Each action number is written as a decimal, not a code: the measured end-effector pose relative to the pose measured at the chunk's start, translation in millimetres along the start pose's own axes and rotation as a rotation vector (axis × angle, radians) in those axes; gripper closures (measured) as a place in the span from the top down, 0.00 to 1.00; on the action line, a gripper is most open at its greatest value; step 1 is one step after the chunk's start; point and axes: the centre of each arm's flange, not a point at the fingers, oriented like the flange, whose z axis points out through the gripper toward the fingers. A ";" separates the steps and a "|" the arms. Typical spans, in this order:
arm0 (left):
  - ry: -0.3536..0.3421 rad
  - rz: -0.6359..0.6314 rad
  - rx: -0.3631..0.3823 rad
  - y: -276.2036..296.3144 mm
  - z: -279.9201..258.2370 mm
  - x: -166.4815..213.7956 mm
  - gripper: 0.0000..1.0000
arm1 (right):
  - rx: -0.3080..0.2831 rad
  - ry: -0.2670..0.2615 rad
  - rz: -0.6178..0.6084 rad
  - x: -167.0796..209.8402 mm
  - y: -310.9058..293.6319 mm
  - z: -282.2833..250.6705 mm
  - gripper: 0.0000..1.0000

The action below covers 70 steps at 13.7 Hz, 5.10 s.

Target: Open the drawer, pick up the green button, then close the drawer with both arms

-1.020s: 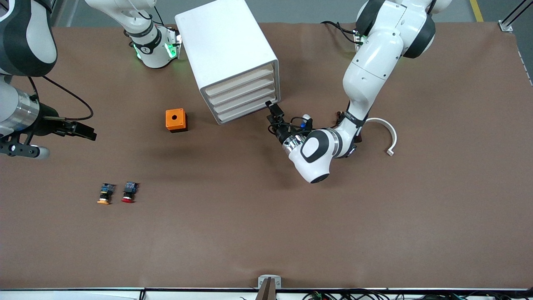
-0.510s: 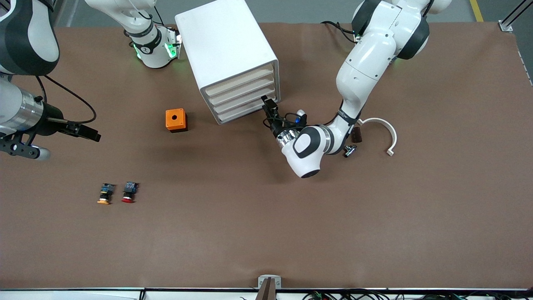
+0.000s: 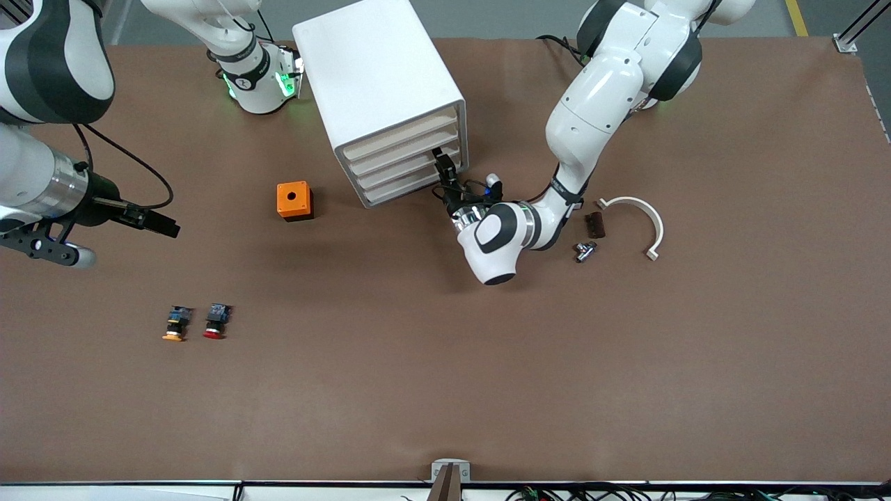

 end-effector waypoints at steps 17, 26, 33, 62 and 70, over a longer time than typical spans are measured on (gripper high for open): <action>-0.136 -0.017 0.010 10.9 -75.8 30.9 0.10 | 0.023 0.064 0.189 -6.7 -140.8 80.8 1.00; -0.343 -0.014 -0.070 17.4 -160.5 57.0 0.17 | 0.032 0.072 0.343 -75.0 -262.3 136.9 1.00; -0.399 0.078 -0.155 6.4 -183.8 48.0 0.76 | 0.003 0.059 0.449 -156.6 -345.9 198.1 1.00; 0.377 1.307 -0.665 -278.5 -304.6 256.9 1.00 | -0.071 0.073 0.577 -293.6 -414.4 300.1 0.50; 0.546 1.370 -0.740 -303.8 -284.0 341.3 1.00 | -0.045 0.083 0.506 -247.3 -414.0 259.4 0.41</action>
